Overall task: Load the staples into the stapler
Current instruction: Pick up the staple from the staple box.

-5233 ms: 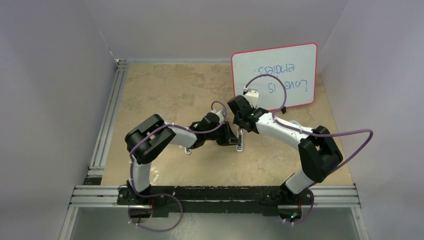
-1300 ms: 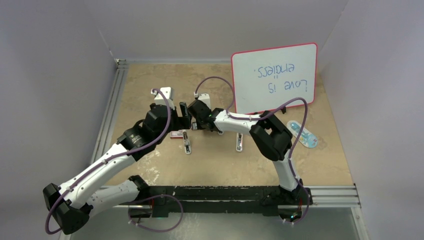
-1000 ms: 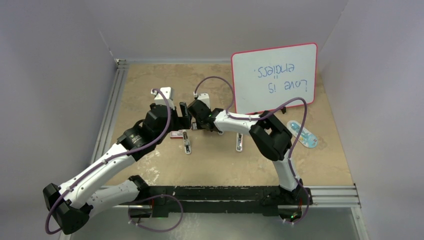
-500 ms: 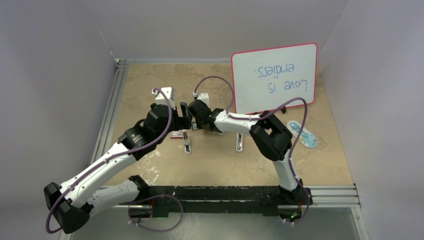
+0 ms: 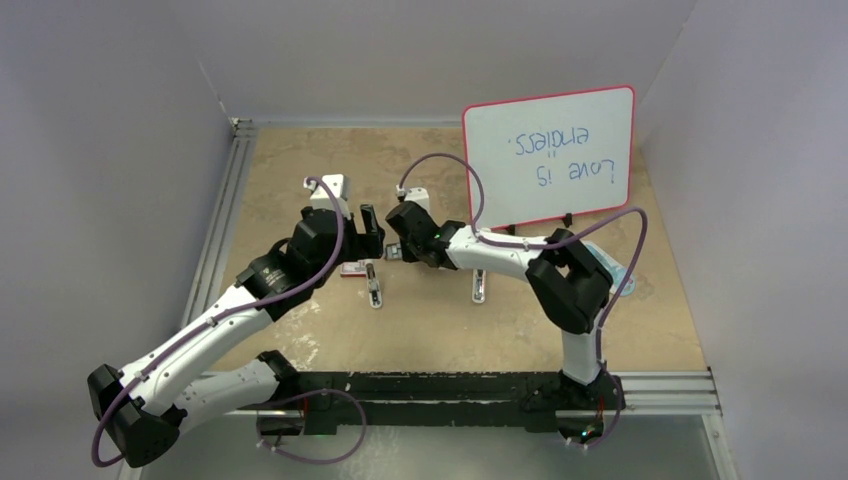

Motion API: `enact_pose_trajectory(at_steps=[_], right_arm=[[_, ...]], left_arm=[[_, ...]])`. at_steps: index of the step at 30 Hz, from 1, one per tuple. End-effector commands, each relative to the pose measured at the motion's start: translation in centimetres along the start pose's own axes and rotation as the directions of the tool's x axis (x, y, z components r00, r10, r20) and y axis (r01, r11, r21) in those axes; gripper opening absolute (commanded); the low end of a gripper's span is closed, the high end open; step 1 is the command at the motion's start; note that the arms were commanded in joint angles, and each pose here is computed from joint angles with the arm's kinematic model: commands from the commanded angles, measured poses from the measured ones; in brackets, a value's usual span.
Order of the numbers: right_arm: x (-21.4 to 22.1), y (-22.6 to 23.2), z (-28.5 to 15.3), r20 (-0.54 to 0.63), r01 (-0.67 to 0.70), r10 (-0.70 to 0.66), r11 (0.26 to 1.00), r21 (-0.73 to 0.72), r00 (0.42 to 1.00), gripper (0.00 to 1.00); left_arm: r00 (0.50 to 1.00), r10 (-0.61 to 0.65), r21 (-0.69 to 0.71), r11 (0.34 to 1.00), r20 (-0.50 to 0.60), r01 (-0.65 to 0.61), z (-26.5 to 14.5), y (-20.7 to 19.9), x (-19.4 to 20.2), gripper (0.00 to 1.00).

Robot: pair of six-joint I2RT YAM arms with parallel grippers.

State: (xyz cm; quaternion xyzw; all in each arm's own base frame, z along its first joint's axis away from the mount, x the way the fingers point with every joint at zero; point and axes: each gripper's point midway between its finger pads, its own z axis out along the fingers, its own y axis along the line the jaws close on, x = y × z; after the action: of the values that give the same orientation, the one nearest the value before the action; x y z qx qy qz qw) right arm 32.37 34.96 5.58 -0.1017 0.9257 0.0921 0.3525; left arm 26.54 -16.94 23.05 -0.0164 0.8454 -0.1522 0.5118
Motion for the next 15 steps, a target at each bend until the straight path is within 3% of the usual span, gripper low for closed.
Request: enact_pose_trajectory(at_steps=[1, 15], right_arm=[[-0.6, 1.1, -1.2, 0.022, -0.019, 0.02, 0.999, -0.05, 1.0, 0.17], [7.0, 2.0, -4.4, -0.132, -0.007, -0.005, 0.996, -0.093, 0.991, 0.18]], left_arm=[[0.999, -0.035, 0.011, 0.999, 0.037, 0.034, -0.4, -0.4, -1.4, 0.83], [0.999, -0.033, 0.01, 0.999, 0.033, 0.033, -0.2, -0.5, -1.3, 0.83]])
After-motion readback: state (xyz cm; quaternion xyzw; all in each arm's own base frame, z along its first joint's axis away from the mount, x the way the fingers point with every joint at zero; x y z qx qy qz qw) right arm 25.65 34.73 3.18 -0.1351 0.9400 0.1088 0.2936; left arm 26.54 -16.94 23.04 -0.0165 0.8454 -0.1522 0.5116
